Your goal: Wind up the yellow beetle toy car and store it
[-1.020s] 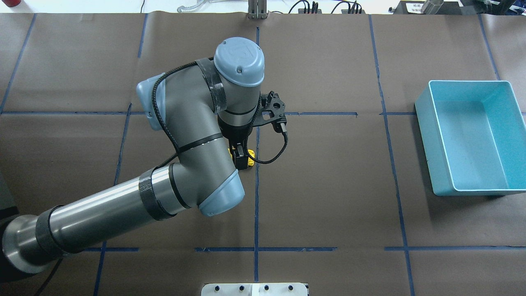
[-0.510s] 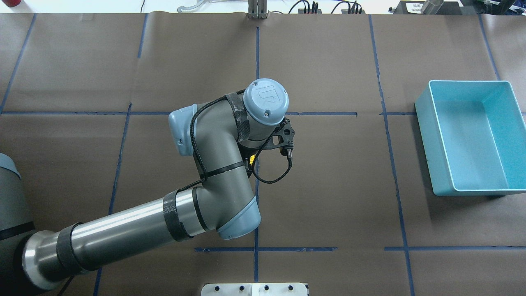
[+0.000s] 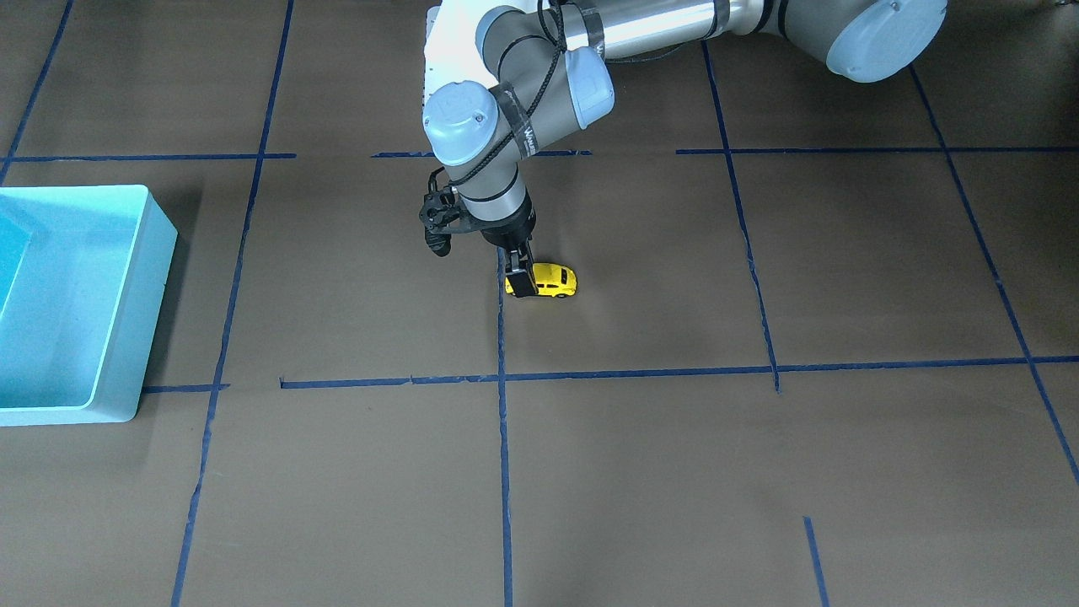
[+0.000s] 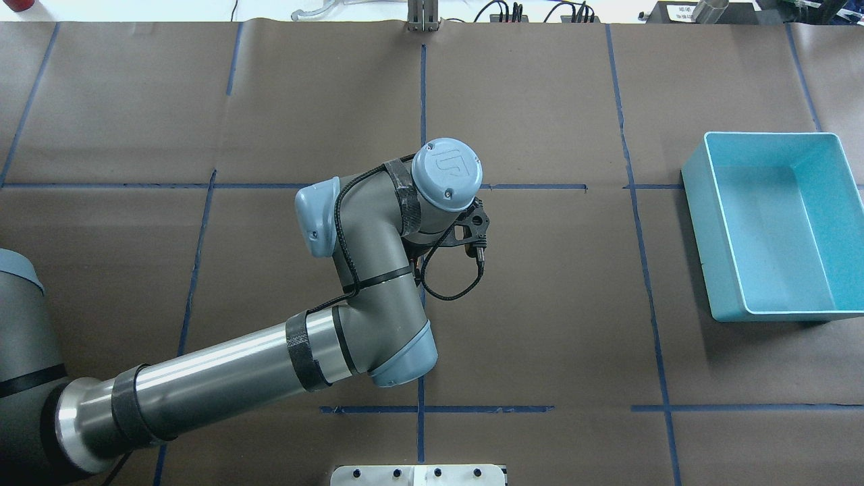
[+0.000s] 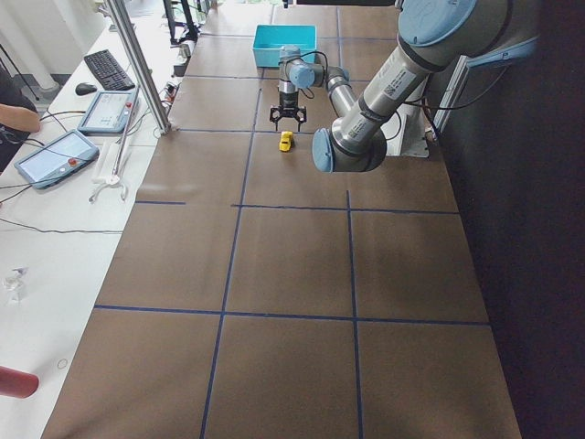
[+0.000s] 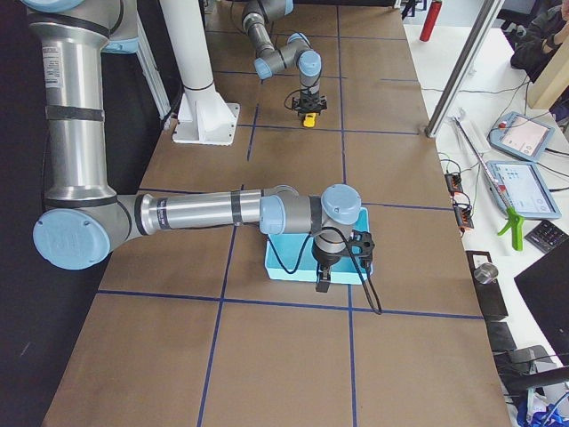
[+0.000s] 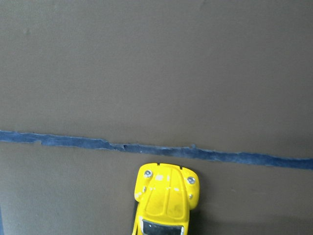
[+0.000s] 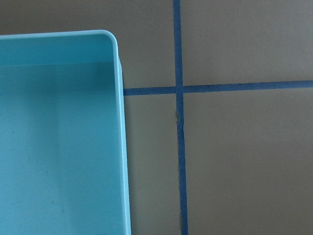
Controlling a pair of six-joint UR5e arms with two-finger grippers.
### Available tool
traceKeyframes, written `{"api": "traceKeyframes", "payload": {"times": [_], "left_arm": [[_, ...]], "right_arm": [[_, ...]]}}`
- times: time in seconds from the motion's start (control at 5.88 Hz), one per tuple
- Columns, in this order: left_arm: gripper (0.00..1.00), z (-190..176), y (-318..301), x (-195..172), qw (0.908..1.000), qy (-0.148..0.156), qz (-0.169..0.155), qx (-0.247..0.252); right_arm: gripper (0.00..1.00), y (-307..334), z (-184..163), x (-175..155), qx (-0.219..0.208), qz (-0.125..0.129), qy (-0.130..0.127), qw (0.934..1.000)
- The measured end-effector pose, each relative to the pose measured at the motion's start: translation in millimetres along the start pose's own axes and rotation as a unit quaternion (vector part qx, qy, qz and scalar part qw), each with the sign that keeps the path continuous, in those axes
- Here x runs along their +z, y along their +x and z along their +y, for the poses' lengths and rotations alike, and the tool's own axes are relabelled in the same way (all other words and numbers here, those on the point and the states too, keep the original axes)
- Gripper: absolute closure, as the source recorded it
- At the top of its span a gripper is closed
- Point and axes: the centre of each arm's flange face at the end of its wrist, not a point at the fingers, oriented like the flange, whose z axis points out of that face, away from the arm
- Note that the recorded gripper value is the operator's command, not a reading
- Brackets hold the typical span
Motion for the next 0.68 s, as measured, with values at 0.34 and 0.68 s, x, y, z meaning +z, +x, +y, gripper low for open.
{"api": "traceKeyframes", "payload": {"times": [0.34,0.68], "left_arm": [[0.04,-8.7,-3.7,14.6,1.0000,0.000,0.000,0.001],[0.22,-15.3,-0.2,24.6,0.9999,0.008,-0.001,0.007]], "right_arm": [[0.00,-0.2,0.0,-0.2,0.000,0.000,0.000,1.0000],[0.00,-0.1,0.5,-0.1,0.000,0.000,0.000,1.0000]]}}
